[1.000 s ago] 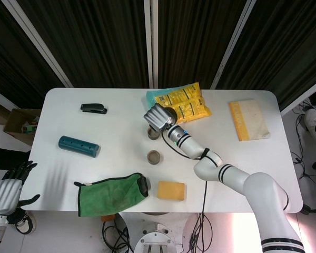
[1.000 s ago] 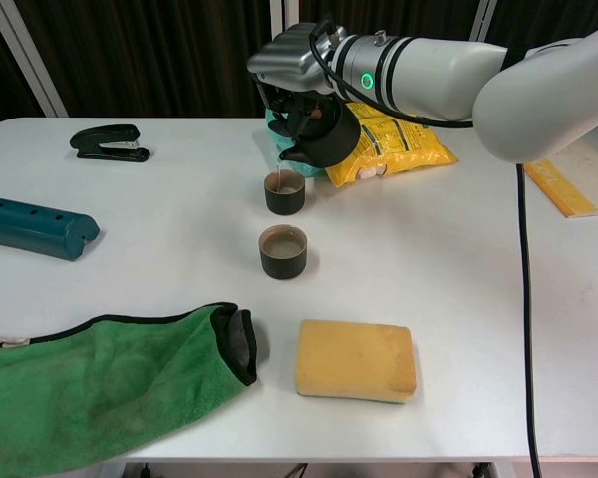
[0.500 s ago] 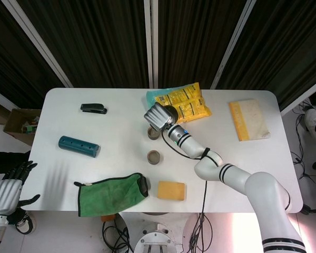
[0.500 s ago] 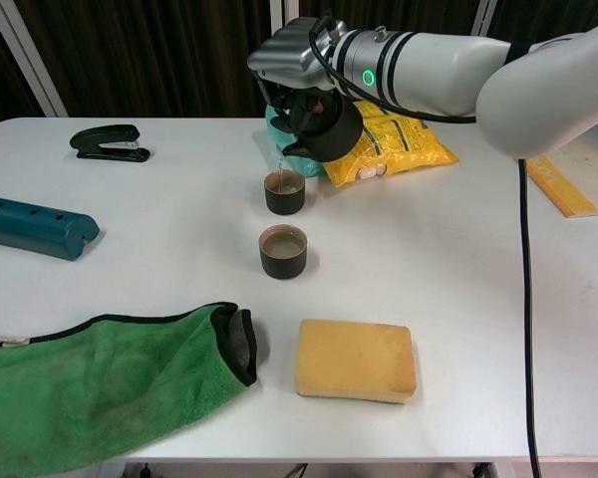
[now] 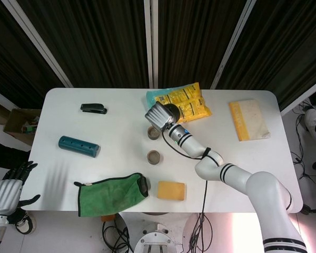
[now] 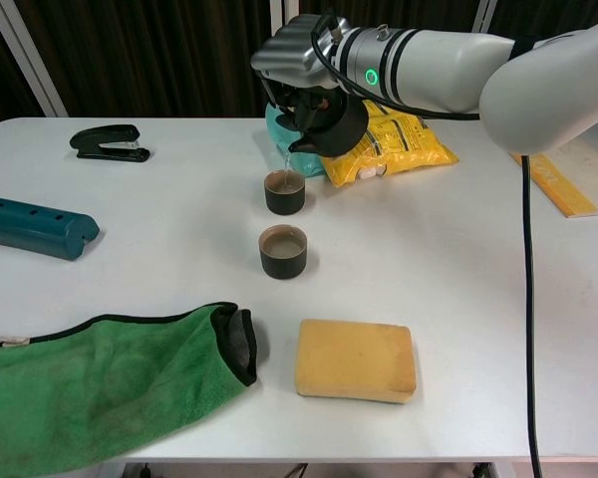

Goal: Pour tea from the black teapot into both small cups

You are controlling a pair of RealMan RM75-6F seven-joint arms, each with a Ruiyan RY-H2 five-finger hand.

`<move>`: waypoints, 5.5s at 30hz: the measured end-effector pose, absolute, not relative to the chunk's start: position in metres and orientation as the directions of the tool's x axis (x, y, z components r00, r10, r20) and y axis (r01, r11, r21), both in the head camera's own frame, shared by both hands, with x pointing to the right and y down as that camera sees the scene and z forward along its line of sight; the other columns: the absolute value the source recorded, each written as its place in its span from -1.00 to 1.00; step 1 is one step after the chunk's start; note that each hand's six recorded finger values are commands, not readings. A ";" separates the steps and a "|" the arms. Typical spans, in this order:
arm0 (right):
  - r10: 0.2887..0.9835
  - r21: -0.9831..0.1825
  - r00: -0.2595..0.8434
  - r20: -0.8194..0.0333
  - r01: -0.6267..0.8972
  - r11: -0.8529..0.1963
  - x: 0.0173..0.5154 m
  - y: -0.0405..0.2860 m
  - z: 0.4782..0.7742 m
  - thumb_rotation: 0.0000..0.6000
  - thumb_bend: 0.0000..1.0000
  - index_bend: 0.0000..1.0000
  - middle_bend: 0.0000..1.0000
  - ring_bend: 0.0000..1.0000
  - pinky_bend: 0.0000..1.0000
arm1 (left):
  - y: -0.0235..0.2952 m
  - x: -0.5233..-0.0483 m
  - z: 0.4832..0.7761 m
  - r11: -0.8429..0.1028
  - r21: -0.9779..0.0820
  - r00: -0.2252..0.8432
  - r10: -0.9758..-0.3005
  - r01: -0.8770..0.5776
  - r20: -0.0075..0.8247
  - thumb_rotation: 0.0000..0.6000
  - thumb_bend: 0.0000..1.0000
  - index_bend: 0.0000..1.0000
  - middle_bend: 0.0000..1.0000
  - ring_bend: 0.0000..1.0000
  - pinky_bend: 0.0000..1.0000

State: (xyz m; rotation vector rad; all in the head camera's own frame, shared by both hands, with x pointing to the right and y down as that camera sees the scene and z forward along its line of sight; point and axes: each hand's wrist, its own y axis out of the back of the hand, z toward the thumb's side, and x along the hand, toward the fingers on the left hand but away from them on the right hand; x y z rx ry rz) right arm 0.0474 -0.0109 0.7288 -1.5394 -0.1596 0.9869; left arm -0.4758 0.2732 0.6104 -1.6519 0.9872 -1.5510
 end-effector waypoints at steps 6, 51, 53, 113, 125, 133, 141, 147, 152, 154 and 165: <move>0.609 -0.867 0.628 -0.485 -0.437 -0.240 0.046 -0.010 0.729 1.00 -0.08 1.00 1.00 1.00 0.14 | 0.272 -0.476 0.609 -0.495 -0.865 0.012 -0.868 -0.086 0.496 1.00 -0.87 -0.68 -0.76 -0.79 -0.57; 0.596 -0.858 0.638 -0.487 -0.477 -0.190 0.040 -0.006 0.729 1.00 -0.08 1.00 1.00 1.00 0.14 | 0.272 -0.476 0.608 -0.493 -0.866 0.014 -0.869 -0.086 0.494 1.00 -0.86 -0.68 -0.76 -0.76 -0.57; 0.596 -0.858 0.639 -0.486 -0.477 -0.188 0.039 -0.006 0.729 1.00 -0.08 1.00 1.00 1.00 0.14 | 0.272 -0.476 0.609 -0.496 -0.864 0.013 -0.868 -0.086 0.497 1.00 -0.86 -0.68 -0.76 -0.76 -0.57; 0.722 -0.869 0.612 -0.322 0.111 -0.482 0.068 -0.025 0.668 1.00 -0.11 1.00 1.00 1.00 0.14 | 0.270 -0.469 0.604 -0.485 -0.871 0.030 -0.874 -0.083 0.484 1.00 -0.86 -0.68 -0.76 -0.76 -0.57; 0.770 -0.800 0.556 -0.312 0.282 -0.529 0.152 -0.001 0.642 1.00 -0.13 1.00 1.00 1.00 0.14 | 0.269 -0.462 0.606 -0.490 -0.868 0.043 -0.872 -0.078 0.488 1.00 -0.86 -0.68 -0.76 -0.76 -0.57; 0.783 -0.769 0.485 -0.390 0.296 -0.566 0.223 0.038 0.660 1.00 -0.13 1.00 1.00 1.00 0.14 | 0.271 -0.462 0.608 -0.499 -0.864 0.045 -0.867 -0.075 0.497 1.00 -0.86 -0.68 -0.76 -0.76 -0.57; 0.778 -0.756 0.456 -0.432 0.288 -0.588 0.261 0.072 0.677 1.00 -0.13 1.00 1.00 1.00 0.14 | 0.271 -0.458 0.612 -0.508 -0.858 0.051 -0.862 -0.074 0.505 1.00 -0.86 -0.68 -0.76 -0.76 -0.57; 0.774 -0.752 0.441 -0.453 0.277 -0.598 0.275 0.088 0.692 1.00 -0.13 1.00 1.00 1.00 0.14 | 0.272 -0.457 0.614 -0.510 -0.857 0.055 -0.860 -0.074 0.507 1.00 -0.86 -0.68 -0.76 -0.76 -0.57; 0.769 -0.752 0.437 -0.467 0.262 -0.605 0.282 0.099 0.706 1.00 -0.13 1.00 1.00 1.00 0.14 | 0.272 -0.457 0.614 -0.512 -0.856 0.055 -0.859 -0.074 0.509 1.00 -0.86 -0.68 -0.76 -0.76 -0.57; 0.767 -0.751 0.437 -0.471 0.258 -0.608 0.283 0.102 0.710 1.00 -0.12 1.00 1.00 1.00 0.14 | 0.272 -0.457 0.614 -0.511 -0.856 0.056 -0.860 -0.075 0.508 1.00 -0.86 -0.68 -0.76 -0.76 -0.57; 0.758 -0.744 0.437 -0.484 0.251 -0.620 0.282 0.114 0.731 1.00 -0.13 1.00 1.00 1.00 0.14 | 0.271 -0.457 0.614 -0.512 -0.856 0.058 -0.859 -0.070 0.509 1.00 -0.86 -0.68 -0.76 -0.76 -0.57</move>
